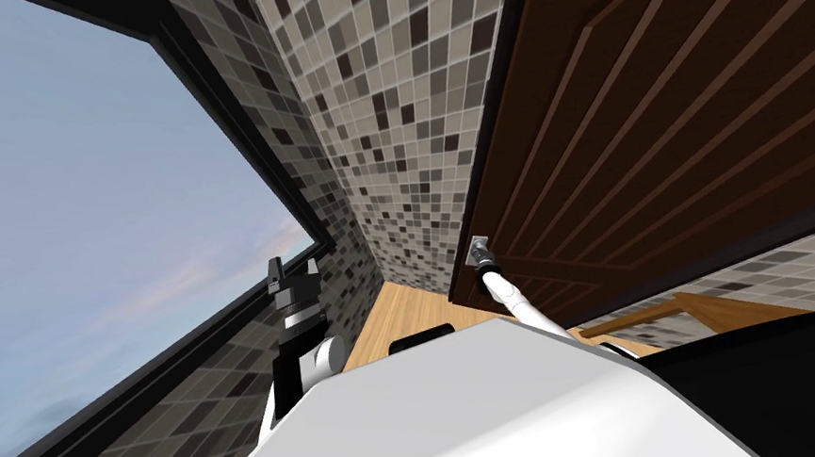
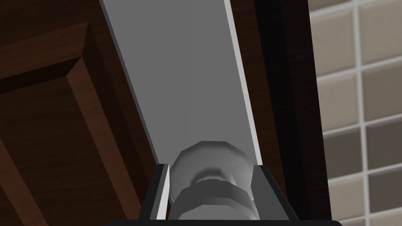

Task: Pull the door open

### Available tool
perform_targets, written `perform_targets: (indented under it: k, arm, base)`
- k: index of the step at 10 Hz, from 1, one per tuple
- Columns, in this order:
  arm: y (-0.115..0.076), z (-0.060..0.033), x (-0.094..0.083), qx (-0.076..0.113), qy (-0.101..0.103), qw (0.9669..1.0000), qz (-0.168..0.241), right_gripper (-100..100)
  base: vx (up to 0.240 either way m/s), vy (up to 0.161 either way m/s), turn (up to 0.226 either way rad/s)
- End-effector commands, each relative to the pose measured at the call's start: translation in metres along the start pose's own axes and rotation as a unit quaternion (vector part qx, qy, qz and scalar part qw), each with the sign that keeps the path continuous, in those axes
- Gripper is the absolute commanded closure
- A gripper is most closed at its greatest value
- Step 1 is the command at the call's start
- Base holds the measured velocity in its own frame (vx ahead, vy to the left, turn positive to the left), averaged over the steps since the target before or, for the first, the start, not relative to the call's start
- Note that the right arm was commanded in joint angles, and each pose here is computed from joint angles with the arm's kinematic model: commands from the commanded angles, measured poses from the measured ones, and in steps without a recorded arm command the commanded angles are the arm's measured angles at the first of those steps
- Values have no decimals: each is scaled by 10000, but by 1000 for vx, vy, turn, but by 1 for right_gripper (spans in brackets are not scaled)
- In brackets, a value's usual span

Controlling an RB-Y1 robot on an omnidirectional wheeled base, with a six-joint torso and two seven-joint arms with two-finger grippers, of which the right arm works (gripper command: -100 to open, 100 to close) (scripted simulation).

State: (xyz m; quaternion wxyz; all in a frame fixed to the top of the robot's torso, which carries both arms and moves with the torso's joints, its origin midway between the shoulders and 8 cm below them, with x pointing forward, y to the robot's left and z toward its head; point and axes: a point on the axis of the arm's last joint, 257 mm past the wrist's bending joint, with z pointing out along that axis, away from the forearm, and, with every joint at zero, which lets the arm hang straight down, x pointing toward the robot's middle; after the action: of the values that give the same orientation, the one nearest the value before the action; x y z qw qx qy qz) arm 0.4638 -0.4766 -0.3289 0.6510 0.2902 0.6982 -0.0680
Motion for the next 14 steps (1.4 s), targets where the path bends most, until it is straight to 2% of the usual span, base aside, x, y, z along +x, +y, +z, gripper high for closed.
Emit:
perform_targets:
  k: [1,2,3,4,6,7,8,9,10,14]
  arm:
    - [-45,-22,131,58,172,9996,219,100]
    - [-30,-21,195,50,296,9984,477,100]
    - [-44,-22,210,80,323,9979,564,100]
    - [-14,-22,269,50,438,9959,792,100]
    - [-36,-25,296,104,486,9942,958,100]
    - [-4,-27,362,85,616,9902,1249,100]
    - [-19,-30,383,128,651,9882,1381,100]
    - [-19,-30,383,128,651,9882,1381,100]
    - [-21,-35,314,77,544,9918,1158,-100]
    - [-130,-110,142,14,245,9986,465,-100]
  base:
    - [-23,1,1]
    - [-35,-1,2]
    - [-27,0,13]
    - [-34,9,-2]
    - [-22,7,4]
    - [-22,4,-3]
    - [-28,10,17]
    - [-19,6,-19]
    - [-37,27,-23]
    - [-65,57,-16]
